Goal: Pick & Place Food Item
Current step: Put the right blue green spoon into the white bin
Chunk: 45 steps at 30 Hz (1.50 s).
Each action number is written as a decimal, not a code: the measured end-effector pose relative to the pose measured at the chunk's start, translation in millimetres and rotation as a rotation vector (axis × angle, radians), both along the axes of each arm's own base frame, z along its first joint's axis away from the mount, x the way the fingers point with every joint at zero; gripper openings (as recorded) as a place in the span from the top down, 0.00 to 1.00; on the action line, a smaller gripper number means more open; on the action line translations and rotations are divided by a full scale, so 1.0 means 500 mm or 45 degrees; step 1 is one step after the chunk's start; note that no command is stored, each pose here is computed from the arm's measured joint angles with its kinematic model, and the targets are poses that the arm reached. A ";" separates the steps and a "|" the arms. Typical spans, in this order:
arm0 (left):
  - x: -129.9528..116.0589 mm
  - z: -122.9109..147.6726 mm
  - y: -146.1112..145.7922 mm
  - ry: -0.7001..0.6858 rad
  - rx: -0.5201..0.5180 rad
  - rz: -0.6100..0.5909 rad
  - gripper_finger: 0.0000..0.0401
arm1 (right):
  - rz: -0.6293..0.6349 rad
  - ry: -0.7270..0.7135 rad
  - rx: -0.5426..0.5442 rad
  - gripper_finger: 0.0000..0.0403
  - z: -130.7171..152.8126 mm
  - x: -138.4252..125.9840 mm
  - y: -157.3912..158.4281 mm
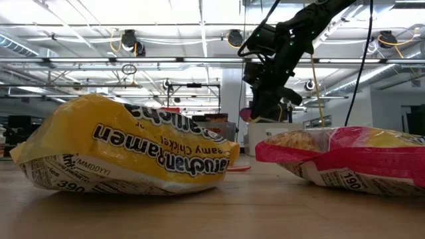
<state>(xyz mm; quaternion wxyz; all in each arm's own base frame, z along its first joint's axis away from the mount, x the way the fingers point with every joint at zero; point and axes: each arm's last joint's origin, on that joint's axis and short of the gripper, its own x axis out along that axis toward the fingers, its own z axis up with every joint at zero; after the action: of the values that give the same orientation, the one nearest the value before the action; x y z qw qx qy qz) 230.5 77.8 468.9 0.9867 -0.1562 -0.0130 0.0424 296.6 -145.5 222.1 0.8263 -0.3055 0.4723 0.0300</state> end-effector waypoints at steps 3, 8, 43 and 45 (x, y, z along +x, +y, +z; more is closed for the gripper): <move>0.000 0.000 0.000 0.000 -0.003 0.000 0.43 | 0.000 0.000 0.000 0.99 0.000 0.000 0.000; 0.000 0.000 0.000 0.000 -0.003 -0.001 0.43 | -0.025 -0.008 0.018 0.99 0.000 0.000 0.000; -0.018 0.012 -0.006 -0.035 0.023 0.001 0.43 | -0.009 -0.019 0.041 0.99 0.000 0.000 0.001; -0.018 0.012 -0.006 -0.035 0.023 0.001 0.43 | -0.008 -0.022 0.041 0.99 0.000 0.001 0.001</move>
<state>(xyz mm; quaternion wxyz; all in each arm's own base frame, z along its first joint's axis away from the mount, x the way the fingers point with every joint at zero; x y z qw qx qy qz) 221.7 74.8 474.9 0.9878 -0.1479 -0.0268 0.0404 297.0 -145.1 222.3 0.8352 -0.2909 0.4655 0.0325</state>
